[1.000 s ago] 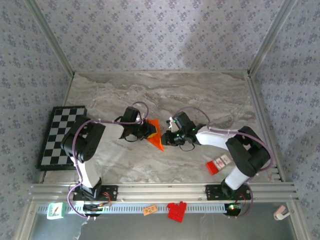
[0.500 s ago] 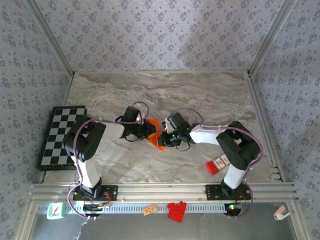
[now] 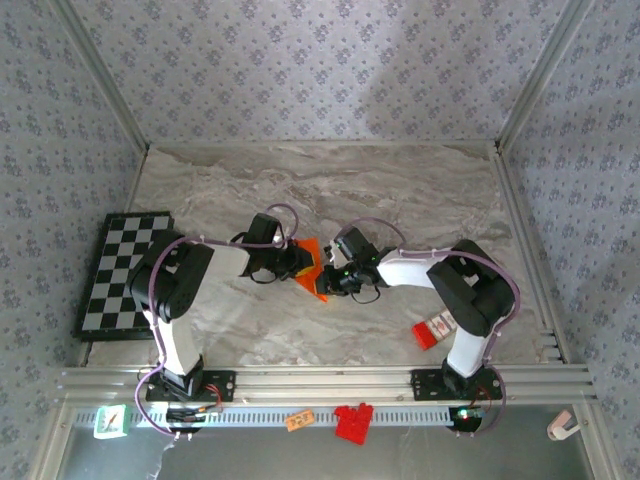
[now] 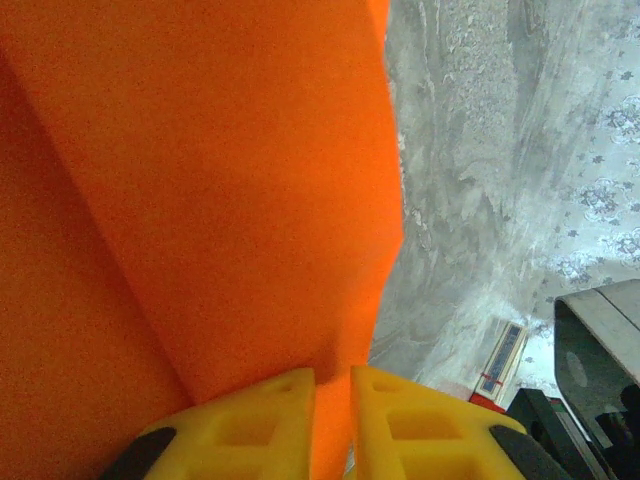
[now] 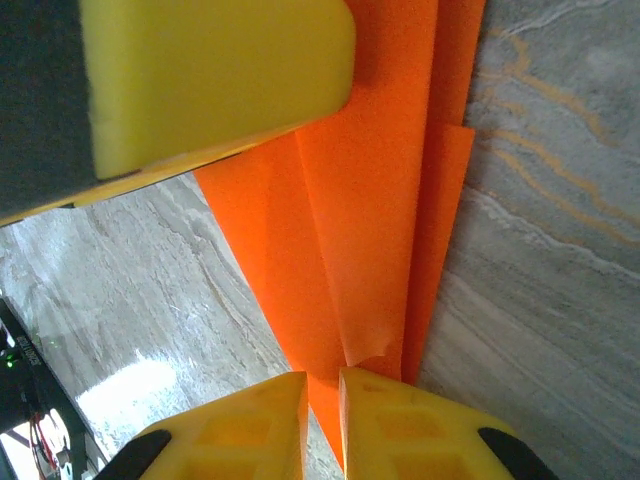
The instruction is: Fold a paper plane with a square sheet of paper (pick it up from the middle)
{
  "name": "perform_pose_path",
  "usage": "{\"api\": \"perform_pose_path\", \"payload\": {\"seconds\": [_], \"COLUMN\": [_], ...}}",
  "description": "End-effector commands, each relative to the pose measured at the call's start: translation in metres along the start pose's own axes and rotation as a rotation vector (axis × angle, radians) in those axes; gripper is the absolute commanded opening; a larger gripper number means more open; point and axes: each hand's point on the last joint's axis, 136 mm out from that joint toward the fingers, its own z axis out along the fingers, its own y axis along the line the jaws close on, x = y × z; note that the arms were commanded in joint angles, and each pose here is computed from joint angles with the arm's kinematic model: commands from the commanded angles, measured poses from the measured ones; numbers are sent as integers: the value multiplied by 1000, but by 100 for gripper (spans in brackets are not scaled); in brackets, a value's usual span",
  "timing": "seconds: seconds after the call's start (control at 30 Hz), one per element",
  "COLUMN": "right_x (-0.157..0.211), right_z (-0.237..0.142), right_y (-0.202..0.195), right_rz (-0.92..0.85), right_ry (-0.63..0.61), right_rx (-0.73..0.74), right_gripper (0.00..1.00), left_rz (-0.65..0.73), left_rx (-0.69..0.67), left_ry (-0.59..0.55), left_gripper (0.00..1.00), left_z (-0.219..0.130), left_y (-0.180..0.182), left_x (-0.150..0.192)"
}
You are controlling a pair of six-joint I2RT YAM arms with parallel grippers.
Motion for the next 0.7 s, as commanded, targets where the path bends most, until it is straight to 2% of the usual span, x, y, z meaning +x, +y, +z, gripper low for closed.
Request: {"api": "perform_pose_path", "payload": {"seconds": [0.0, 0.47, 0.67], "right_x": [8, 12, -11], "right_z": [5, 0, -27], "right_y": [-5, 2, 20], "right_rz": [3, 11, -12], "right_ry": [40, 53, -60], "right_rx": [12, -10, -53], "right_gripper": [18, 18, 22], "left_rz": [10, -24, -39], "left_rx": [-9, -87, -115], "left_ry": [16, 30, 37], "left_gripper": [18, 17, 17], "left_z": [4, 5, 5], "left_y": [0, 18, 26], "left_x": [1, 5, 8]}}
